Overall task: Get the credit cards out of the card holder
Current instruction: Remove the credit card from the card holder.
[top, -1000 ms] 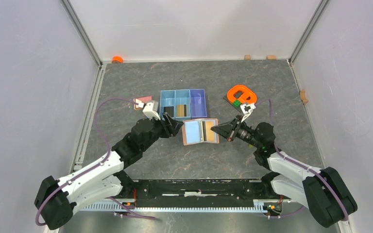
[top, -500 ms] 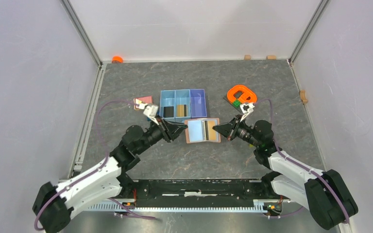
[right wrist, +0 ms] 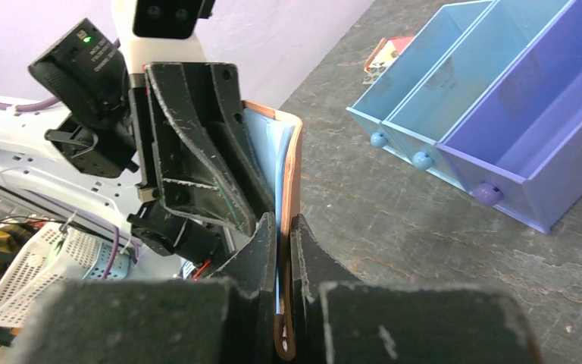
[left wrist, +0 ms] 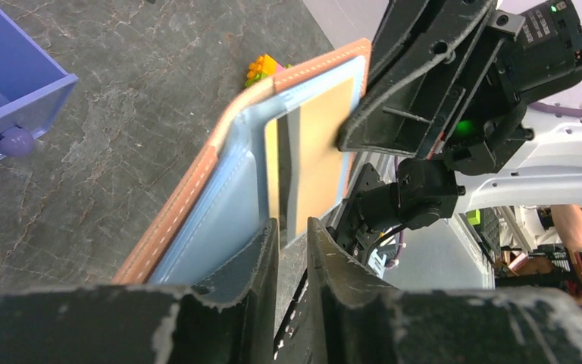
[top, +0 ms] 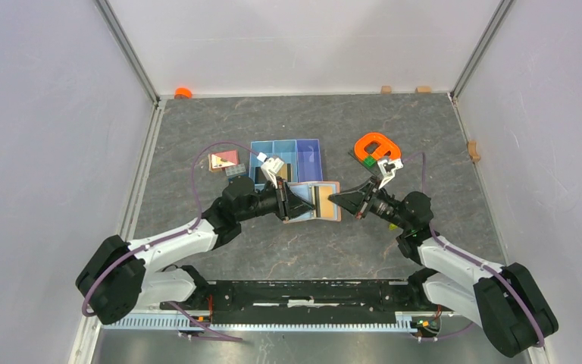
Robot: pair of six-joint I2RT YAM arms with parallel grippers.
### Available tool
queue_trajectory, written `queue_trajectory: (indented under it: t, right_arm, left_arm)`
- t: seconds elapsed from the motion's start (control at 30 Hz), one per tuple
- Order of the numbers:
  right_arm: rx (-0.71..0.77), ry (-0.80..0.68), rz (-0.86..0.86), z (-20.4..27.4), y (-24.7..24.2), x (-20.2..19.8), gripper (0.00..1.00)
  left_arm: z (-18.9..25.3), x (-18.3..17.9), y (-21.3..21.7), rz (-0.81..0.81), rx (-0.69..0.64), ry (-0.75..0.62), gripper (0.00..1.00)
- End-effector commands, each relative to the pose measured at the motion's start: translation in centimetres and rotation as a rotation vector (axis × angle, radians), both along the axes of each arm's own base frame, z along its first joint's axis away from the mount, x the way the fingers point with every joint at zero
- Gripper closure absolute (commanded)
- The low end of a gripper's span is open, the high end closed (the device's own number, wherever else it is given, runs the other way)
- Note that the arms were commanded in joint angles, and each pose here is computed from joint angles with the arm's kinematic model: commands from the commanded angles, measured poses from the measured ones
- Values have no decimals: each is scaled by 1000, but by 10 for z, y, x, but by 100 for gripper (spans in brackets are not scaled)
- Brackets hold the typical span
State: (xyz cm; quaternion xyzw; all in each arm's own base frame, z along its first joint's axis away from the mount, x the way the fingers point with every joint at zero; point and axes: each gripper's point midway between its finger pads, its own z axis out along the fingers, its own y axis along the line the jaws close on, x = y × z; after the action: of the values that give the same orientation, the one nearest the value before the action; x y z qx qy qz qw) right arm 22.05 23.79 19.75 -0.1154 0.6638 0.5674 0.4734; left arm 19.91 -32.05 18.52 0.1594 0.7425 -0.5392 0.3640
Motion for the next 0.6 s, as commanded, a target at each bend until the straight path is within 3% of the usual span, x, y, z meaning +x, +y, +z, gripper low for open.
queue_trajectory:
  t: [0.0, 0.23, 0.47, 0.57]
  right_arm:
    - [79, -59, 55, 23, 3, -11, 100]
    - [113, -52, 104, 29, 6, -18, 100]
    - [118, -47, 116, 30, 7, -20, 100]
    - [118, -42, 119, 29, 7, -20, 100]
  left_arm:
    - [19, 6, -3, 1, -32, -11, 71]
    - [15, 12, 3, 44, -14, -6, 64]
    - [19, 10, 0, 19, -37, -8, 64]
    - [33, 1, -2, -28, -106, -48, 67]
